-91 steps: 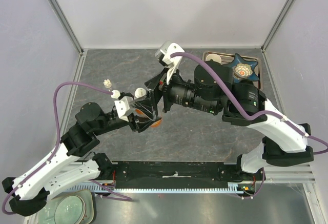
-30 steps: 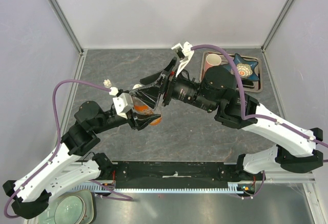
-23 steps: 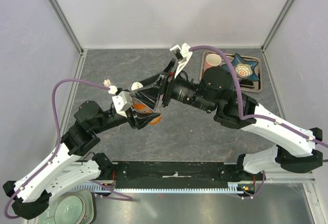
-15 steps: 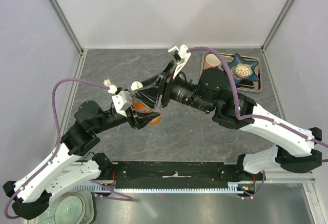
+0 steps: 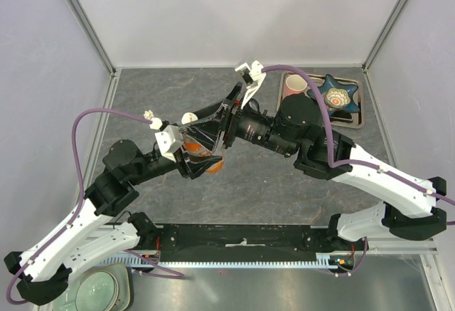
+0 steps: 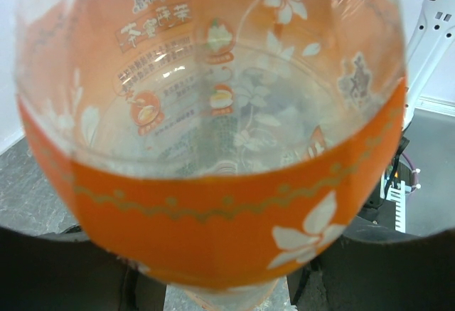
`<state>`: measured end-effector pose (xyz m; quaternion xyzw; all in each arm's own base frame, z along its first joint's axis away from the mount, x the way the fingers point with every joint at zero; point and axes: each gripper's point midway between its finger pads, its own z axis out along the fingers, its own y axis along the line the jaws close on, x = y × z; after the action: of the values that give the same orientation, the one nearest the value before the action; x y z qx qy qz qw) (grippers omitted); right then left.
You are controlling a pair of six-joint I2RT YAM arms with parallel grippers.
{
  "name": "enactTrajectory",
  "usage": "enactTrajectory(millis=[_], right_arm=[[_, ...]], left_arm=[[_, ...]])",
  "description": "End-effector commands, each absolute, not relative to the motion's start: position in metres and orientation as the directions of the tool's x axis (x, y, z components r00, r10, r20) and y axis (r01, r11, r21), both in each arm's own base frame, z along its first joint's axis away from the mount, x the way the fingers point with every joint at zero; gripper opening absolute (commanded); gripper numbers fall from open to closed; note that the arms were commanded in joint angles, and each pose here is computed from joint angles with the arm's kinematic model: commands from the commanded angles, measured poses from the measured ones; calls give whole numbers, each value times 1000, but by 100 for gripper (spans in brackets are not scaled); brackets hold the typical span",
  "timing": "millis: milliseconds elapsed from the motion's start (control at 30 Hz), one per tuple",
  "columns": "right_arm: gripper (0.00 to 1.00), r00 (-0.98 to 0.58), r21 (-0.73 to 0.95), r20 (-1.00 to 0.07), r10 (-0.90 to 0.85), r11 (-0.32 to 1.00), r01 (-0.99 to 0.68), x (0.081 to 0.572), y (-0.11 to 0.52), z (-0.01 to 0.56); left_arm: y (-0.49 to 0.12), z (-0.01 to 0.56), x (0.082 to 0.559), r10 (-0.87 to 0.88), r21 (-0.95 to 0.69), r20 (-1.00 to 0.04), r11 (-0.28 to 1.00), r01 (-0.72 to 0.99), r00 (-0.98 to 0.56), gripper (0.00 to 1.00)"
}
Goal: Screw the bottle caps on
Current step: Screw the bottle cap onto the plastic bottle.
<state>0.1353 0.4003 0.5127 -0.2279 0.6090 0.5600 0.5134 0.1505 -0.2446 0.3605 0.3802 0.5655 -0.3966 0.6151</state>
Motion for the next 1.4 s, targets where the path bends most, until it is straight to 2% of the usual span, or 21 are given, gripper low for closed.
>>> enactTrajectory(millis=[0, 500, 1367], right_arm=[[64, -336, 435, -871, 359, 243, -867, 132, 389, 538], [57, -338, 435, -867, 367, 224, -872, 130, 391, 545], [38, -318, 419, -871, 374, 231, -878, 131, 390, 548]], left_arm=[[-241, 377, 151, -109, 9, -992, 412, 911, 59, 24], [-240, 372, 151, -100, 7, -994, 415, 910, 54, 22], [-239, 359, 154, -70, 7, -997, 421, 907, 40, 21]])
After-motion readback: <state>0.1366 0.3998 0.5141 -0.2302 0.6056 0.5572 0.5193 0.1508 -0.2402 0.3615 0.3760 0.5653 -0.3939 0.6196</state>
